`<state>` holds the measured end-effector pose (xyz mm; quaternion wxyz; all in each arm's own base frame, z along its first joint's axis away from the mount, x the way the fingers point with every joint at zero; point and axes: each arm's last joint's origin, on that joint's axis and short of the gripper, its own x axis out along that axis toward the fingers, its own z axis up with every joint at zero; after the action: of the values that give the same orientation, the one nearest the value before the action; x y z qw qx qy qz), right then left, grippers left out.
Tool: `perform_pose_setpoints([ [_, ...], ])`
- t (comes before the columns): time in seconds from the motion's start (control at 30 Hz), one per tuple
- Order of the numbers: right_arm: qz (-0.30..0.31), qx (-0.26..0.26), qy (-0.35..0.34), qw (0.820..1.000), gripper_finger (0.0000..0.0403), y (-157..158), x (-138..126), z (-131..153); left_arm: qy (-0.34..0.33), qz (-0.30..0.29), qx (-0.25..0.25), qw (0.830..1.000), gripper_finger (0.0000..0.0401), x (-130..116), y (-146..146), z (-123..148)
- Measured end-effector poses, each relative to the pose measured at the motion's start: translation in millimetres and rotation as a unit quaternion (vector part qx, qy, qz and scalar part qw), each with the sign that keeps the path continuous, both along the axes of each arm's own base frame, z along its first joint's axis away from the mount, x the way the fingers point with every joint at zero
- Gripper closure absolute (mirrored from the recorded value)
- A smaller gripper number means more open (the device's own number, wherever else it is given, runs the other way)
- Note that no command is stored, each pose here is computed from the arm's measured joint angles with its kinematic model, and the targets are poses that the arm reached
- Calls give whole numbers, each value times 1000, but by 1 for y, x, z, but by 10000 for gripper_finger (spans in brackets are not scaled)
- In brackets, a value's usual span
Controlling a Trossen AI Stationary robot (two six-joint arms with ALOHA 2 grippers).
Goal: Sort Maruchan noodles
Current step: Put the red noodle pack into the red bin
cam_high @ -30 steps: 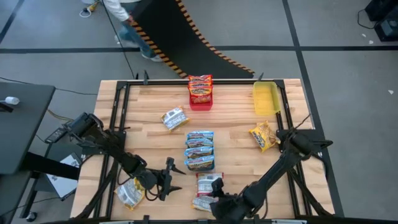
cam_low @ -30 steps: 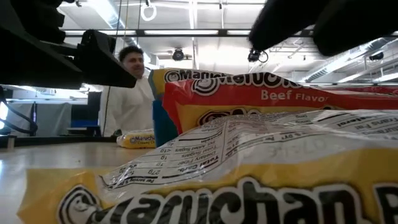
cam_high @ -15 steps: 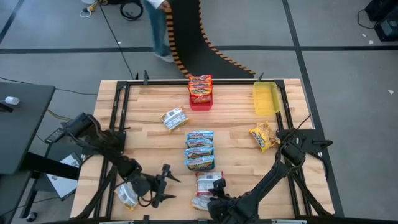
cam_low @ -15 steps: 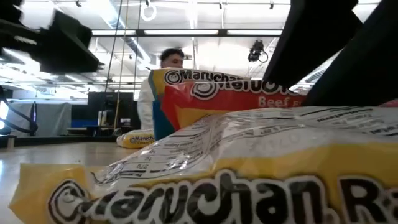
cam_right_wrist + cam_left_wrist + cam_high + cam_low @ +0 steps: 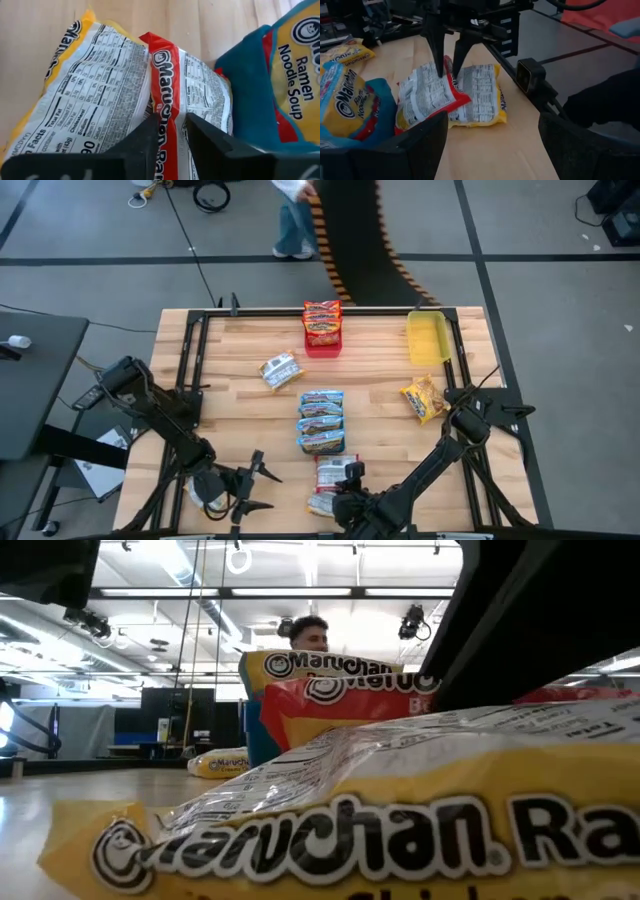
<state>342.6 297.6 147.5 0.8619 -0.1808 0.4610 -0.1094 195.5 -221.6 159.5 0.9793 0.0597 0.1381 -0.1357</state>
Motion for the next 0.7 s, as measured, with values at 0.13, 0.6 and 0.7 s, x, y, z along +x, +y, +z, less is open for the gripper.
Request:
perform_pose_setpoints([
  [0.13, 21, -15, 9, 1000, 294, 0, 0, 0, 0, 0, 0, 1000, 87, 0, 0, 0],
  [0.6, 45, -45, 40, 997, 281, -11, 6, -3, 3, 6, -9, 1000, 87, 1, 1, 0],
  [0.7, 43, -47, 45, 997, 321, -14, 9, -4, 3, 6, -9, 1000, 87, 1, 1, 0],
])
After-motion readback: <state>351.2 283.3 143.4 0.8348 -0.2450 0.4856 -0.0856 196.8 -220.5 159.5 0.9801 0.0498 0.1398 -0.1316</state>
